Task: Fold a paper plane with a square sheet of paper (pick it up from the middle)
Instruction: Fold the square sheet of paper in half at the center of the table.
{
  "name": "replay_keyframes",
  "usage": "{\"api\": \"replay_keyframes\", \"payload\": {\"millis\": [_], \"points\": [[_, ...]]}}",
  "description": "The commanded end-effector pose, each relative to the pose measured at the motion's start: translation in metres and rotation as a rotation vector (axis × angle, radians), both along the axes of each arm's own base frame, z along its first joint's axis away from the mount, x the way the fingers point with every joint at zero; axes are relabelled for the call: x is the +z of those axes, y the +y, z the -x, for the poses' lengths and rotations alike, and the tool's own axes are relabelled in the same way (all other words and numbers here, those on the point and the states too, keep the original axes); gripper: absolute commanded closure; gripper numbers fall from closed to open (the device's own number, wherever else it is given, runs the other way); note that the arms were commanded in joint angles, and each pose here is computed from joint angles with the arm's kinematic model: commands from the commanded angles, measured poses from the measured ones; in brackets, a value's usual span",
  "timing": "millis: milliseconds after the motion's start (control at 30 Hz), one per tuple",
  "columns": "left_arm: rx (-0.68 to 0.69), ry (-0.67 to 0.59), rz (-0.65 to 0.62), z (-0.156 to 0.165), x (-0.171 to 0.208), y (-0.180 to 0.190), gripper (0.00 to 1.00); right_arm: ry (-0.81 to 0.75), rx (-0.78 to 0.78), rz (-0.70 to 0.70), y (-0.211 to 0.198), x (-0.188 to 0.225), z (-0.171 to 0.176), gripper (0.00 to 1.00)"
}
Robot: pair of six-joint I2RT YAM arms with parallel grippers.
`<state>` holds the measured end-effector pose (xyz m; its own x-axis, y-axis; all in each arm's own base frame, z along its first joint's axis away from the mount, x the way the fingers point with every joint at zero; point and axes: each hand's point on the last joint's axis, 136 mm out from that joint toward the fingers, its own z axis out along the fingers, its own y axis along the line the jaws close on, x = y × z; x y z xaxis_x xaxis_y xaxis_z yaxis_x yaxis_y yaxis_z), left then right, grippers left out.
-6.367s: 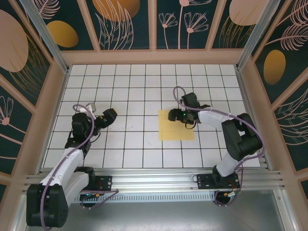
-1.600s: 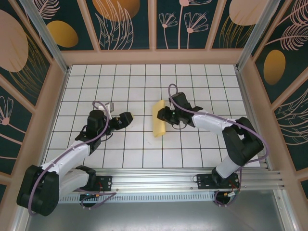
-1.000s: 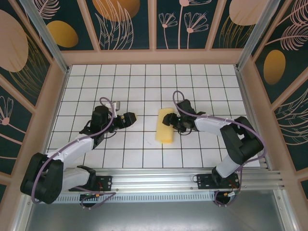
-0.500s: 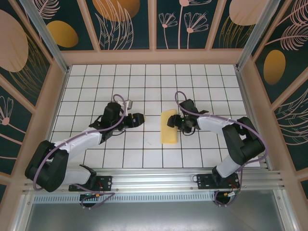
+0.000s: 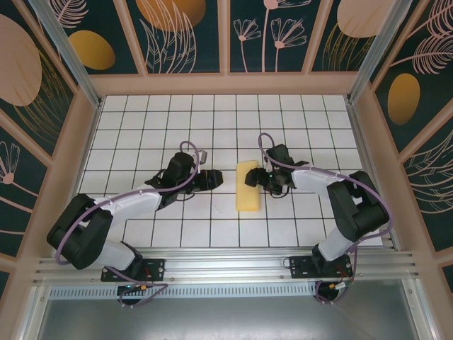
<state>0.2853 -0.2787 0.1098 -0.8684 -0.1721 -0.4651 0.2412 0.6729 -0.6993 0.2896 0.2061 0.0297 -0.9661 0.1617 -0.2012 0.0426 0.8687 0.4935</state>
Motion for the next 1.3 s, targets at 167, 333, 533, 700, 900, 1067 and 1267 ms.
{"api": "replay_keyframes", "payload": {"millis": [167, 333, 533, 700, 900, 1067, 1267], "points": [[0.02, -0.037, 0.035, -0.013, 0.014, -0.008, 0.47, 0.096, -0.016, 0.095, -0.015, -0.039, 0.013, 0.21], [0.015, -0.032, 0.037, -0.013, 0.012, -0.01, 0.47, 0.128, 0.015, 0.127, -0.013, -0.048, 0.021, 0.2], [0.015, -0.03, 0.032, -0.013, 0.011, -0.009, 0.47, 0.146, 0.039, 0.188, -0.016, -0.055, 0.025, 0.18], [0.011, -0.027, 0.028, -0.011, 0.009, -0.009, 0.47, 0.156, 0.05, 0.237, -0.024, -0.059, 0.029, 0.18], [0.008, -0.022, 0.03, -0.011, 0.009, -0.009, 0.47, 0.182, 0.032, 0.245, -0.024, -0.066, 0.032, 0.18], [0.009, -0.019, 0.032, -0.011, 0.009, -0.01, 0.47, 0.2, 0.015, 0.277, -0.029, -0.073, 0.035, 0.18], [0.002, -0.019, 0.036, -0.011, 0.01, -0.012, 0.49, 0.208, -0.002, 0.335, -0.038, -0.077, 0.037, 0.18]]}}
